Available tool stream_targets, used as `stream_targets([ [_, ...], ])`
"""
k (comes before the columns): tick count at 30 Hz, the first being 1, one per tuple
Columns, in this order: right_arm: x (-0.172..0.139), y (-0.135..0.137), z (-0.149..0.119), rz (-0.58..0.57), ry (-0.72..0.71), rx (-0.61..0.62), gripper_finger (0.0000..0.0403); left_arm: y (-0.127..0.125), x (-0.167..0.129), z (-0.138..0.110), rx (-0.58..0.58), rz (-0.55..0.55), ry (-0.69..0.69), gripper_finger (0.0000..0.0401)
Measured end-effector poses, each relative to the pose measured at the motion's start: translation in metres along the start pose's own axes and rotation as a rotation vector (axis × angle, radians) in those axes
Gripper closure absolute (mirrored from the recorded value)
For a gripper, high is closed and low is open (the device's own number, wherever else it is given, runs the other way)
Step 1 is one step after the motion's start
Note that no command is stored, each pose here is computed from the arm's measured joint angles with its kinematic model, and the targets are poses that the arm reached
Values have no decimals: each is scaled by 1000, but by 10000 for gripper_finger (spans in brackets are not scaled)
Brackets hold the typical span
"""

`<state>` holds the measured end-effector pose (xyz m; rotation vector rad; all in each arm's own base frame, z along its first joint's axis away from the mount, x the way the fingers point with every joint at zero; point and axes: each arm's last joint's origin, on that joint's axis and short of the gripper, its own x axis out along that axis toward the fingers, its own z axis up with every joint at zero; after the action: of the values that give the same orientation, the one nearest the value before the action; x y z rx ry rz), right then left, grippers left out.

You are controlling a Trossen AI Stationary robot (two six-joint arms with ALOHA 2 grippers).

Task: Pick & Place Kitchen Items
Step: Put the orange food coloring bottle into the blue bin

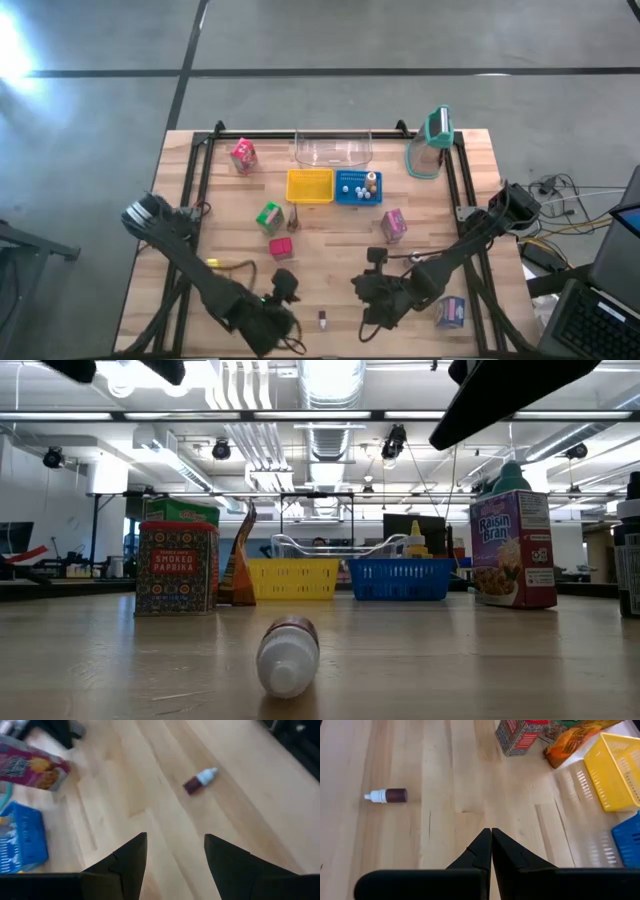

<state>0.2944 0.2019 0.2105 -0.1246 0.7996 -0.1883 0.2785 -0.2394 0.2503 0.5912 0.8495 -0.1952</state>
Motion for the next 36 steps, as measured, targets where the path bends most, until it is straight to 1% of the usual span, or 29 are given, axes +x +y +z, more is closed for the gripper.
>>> stream_targets([
  [2,1,-2,1,-4,1,3,394,-3,6,14,-10,-2,29,197],
  [4,2,-3,1,-18,1,16,394,-3,13,26,-65,23,51,197],
  [7,2,-6,-2,-59,21,41,394,-5,21,44,-237,80,17,197],
  [9,1,-10,-7,-96,55,38,394,-6,24,51,-346,105,-3,197],
  [12,-1,-16,-14,-154,111,28,394,-13,25,55,-513,109,-28,197],
  [14,0,-22,-17,-209,138,38,394,-15,25,57,-666,108,-53,197],
  [16,0,-29,-19,-284,141,71,394,-15,25,58,-818,103,-80,197],
  [18,1,-36,-20,-343,139,106,394,-15,25,60,-917,99,-100,197],
  [20,2,-38,-20,-363,137,125,394,-14,25,60,-952,102,-107,197],
  [24,-1,-39,-18,-369,129,89,394,-1,20,62,-915,131,-131,199],
  [26,-8,-41,-12,-347,123,67,394,7,15,63,-893,188,-164,201],
  [29,-27,-49,-1,-301,69,58,394,15,5,64,-871,297,-220,206],
  [32,-47,-59,8,-229,-15,55,394,11,-2,64,-863,392,-274,212],
  [34,-60,-65,14,-125,-71,44,394,8,-5,63,-877,438,-306,215],
  [36,-73,-72,15,-6,-130,23,394,6,-5,63,-927,438,-327,217],
])
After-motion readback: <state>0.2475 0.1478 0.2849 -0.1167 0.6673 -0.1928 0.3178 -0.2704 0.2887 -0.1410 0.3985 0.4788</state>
